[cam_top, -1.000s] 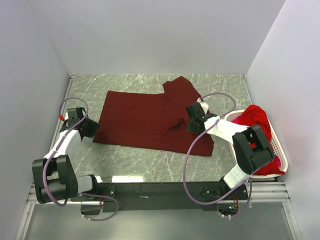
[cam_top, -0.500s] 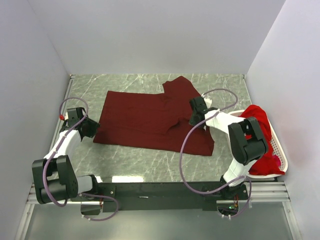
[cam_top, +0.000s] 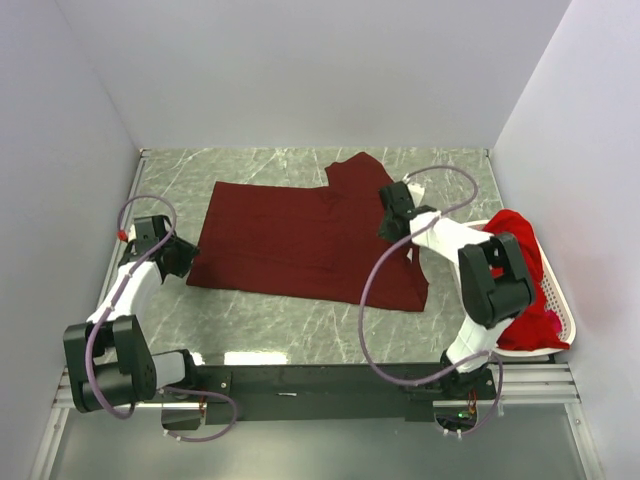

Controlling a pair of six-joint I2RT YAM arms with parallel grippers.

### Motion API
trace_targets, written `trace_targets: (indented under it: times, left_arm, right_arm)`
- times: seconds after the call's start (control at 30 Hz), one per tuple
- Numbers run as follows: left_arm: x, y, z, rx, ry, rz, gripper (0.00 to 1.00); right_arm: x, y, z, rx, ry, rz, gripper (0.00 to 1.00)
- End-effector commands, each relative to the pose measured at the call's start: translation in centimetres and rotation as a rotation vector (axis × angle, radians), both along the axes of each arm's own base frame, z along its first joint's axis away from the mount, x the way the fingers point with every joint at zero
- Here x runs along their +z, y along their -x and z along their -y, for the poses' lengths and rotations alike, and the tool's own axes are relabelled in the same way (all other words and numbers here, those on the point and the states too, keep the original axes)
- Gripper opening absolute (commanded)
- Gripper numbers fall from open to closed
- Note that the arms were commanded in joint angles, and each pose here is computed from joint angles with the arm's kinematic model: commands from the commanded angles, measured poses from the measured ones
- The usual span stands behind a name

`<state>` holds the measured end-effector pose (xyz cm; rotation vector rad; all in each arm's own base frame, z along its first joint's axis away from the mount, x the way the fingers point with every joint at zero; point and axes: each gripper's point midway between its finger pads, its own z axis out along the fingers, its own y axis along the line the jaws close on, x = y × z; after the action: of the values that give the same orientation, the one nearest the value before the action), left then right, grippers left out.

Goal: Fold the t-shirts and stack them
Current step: Fold the tshirt

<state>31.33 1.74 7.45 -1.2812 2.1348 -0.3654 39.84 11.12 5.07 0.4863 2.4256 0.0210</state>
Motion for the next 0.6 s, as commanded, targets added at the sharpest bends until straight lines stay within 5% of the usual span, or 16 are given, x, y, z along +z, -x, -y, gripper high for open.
trace_targets:
  times: [0.0,0.2,0.57]
  left_arm:
    - [2.0,0.3,-1.8,0.053,-0.088,0.018,0.46]
    - [2.9,3.4,-2.7,0.11,-0.144,-0.001,0.62]
    - [-1.6,4.5,0.4,0.043,-0.002,0.019,0.56]
  right_arm:
    - [1.7,2.7,-2.4,0.061,-0.015,0.037,0.35]
    - [1.3,9.3,-3.4,0.059,-0.094,0.033,0.38]
    - [-0.5,18.5,1.4,-0.127,-0.177,-0.02,0.61]
